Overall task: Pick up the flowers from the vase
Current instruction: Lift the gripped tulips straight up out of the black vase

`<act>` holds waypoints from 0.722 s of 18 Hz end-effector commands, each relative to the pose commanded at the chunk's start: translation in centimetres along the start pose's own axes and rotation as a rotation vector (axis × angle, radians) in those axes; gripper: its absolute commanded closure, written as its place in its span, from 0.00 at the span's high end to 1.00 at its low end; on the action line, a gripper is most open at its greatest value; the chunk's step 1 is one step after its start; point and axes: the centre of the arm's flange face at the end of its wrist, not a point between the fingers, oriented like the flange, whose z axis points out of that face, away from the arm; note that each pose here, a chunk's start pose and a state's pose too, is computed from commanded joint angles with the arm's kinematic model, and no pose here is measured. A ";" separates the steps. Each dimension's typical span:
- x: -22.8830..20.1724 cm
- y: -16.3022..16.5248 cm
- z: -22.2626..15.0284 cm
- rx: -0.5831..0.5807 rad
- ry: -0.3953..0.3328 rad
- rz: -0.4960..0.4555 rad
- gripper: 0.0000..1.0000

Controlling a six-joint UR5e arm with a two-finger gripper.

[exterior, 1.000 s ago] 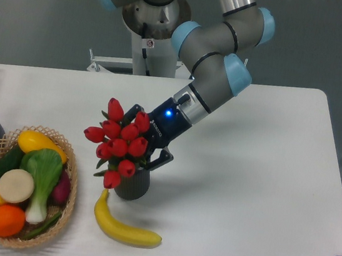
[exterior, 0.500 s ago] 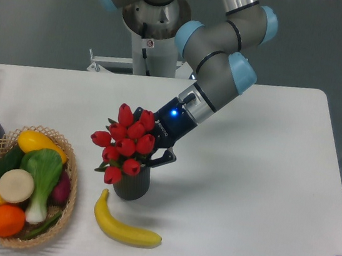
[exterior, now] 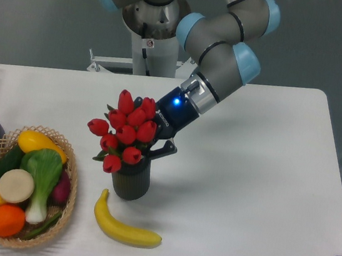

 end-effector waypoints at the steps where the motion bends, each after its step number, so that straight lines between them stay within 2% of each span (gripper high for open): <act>1: 0.0 -0.7 -0.2 0.002 -0.003 -0.002 0.50; 5: 0.9 -3.4 -1.2 0.034 -0.015 -0.035 0.50; 12: 0.5 -7.1 -3.2 0.046 -0.053 -0.022 0.50; 13: 0.2 -10.1 -4.6 0.055 -0.078 -0.050 0.50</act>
